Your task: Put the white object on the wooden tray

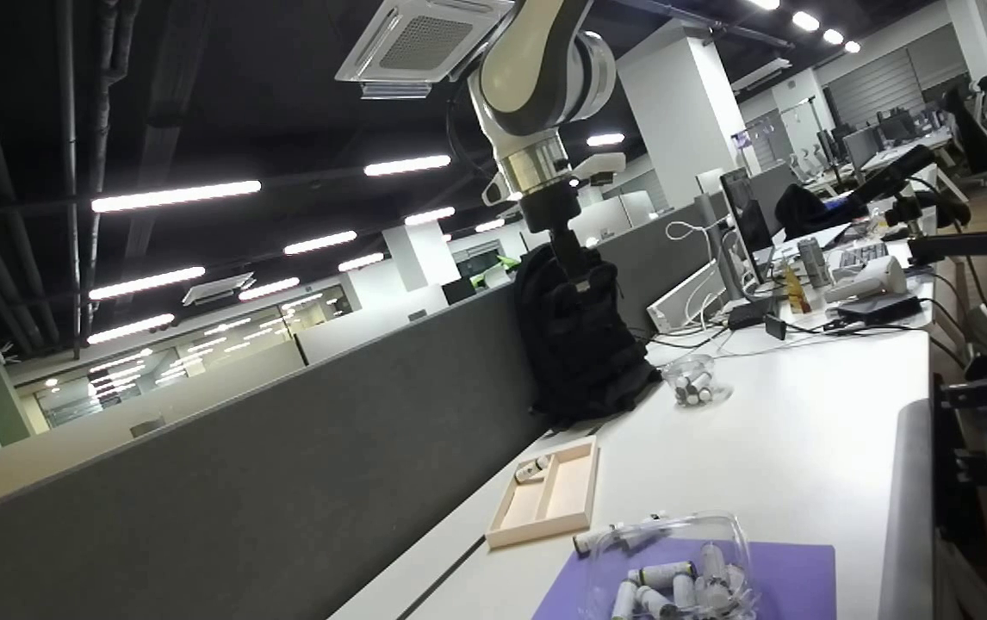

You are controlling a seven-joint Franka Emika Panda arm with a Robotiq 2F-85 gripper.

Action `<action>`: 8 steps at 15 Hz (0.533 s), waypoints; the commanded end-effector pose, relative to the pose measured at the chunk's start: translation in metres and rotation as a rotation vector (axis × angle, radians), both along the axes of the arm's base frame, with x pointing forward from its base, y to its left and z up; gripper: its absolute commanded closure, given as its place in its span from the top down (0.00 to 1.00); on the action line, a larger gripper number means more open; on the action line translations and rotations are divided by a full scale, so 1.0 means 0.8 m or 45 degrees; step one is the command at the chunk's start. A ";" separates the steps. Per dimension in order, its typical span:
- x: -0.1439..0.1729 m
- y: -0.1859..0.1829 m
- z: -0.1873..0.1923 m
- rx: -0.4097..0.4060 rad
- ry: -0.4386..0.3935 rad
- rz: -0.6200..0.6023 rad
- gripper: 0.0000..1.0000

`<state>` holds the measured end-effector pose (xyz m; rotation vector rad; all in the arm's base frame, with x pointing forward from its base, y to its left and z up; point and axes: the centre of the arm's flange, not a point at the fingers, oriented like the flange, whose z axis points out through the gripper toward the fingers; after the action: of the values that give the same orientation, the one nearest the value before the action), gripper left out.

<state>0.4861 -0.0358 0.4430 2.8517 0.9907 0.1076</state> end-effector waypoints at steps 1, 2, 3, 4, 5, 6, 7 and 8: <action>0.020 0.014 -0.031 -0.024 -0.107 0.161 1.00; 0.026 0.017 -0.043 0.005 -0.106 0.219 1.00; 0.034 0.018 -0.058 0.042 -0.090 0.271 1.00; 0.040 0.019 -0.073 0.080 -0.071 0.321 1.00; 0.047 0.018 -0.091 0.133 -0.036 0.376 1.00; 0.052 0.016 -0.108 0.188 -0.002 0.423 1.00; 0.056 0.014 -0.125 0.241 0.035 0.465 1.00; 0.058 0.011 -0.145 0.294 0.077 0.500 1.00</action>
<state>0.5113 -0.0149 0.3568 2.7919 1.4737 0.2291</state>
